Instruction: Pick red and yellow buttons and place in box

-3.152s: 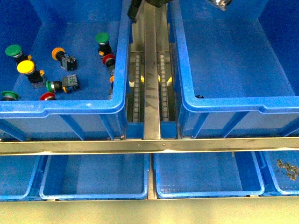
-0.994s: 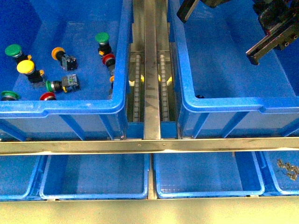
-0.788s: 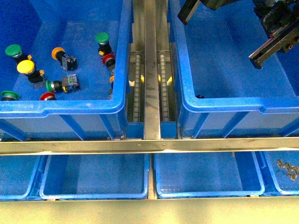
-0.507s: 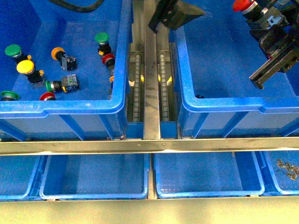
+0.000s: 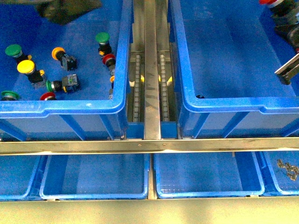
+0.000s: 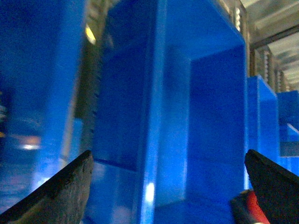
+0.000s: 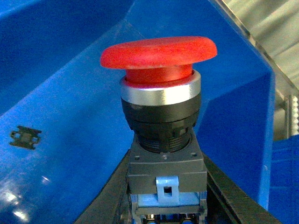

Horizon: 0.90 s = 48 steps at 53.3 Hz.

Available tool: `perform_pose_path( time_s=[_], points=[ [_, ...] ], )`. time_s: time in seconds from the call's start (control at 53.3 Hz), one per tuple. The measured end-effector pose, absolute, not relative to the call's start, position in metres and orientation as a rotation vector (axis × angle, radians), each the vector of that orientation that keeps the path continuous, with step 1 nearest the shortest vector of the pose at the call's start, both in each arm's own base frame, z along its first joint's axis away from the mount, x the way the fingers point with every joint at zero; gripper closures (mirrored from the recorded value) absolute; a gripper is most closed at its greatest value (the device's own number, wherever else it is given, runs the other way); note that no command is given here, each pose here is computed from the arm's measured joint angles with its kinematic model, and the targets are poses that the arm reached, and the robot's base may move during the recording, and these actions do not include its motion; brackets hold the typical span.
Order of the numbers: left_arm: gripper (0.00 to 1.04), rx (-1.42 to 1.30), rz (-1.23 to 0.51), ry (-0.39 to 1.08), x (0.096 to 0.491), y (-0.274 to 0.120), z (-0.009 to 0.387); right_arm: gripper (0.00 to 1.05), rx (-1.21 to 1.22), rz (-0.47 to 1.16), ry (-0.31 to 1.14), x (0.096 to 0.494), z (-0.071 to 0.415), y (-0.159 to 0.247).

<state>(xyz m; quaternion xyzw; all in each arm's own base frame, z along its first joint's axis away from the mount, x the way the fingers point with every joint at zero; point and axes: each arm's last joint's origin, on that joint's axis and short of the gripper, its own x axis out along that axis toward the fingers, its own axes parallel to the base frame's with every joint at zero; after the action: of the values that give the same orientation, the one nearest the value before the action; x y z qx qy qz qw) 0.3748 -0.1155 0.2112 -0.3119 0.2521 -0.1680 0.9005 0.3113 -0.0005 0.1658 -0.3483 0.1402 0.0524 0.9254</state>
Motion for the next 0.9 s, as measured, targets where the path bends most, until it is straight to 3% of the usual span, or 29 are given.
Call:
perform_pose_path(
  time_s=[0.206, 0.356, 0.394, 0.544, 0.675, 0.844, 0.901],
  points=[
    [0.08, -0.412, -0.280, 0.444, 0.324, -0.068, 0.190, 0.76, -0.653, 0.082, 0.313, 0.303, 0.179, -0.006],
    [0.08, -0.379, -0.145, 0.497, 0.298, -0.040, 0.162, 0.76, -0.592, 0.051, 0.316, 0.292, 0.193, 0.000],
    [0.12, -0.325, -0.093, 0.445, 0.295, -0.037, 0.154, 0.76, -0.580, 0.041, 0.318, 0.288, 0.195, 0.001],
    [0.46, -0.075, 0.001, 0.021, 0.254, -0.028, 0.161, 0.76, -0.519, 0.047, 0.323, 0.265, 0.198, 0.014],
    [0.76, -0.027, 0.014, 0.010, 0.224, -0.017, 0.162, 0.77, -0.483, 0.036, 0.328, 0.252, 0.202, 0.014],
    [1.03, -0.018, 0.000, 0.012, 0.201, -0.013, 0.162, 0.77, -0.459, 0.012, 0.330, 0.249, 0.204, 0.014],
    [1.02, -0.014, -0.006, 0.012, 0.194, -0.009, 0.162, 0.77, -0.451, 0.003, 0.328, 0.249, 0.204, 0.013]
  ],
)
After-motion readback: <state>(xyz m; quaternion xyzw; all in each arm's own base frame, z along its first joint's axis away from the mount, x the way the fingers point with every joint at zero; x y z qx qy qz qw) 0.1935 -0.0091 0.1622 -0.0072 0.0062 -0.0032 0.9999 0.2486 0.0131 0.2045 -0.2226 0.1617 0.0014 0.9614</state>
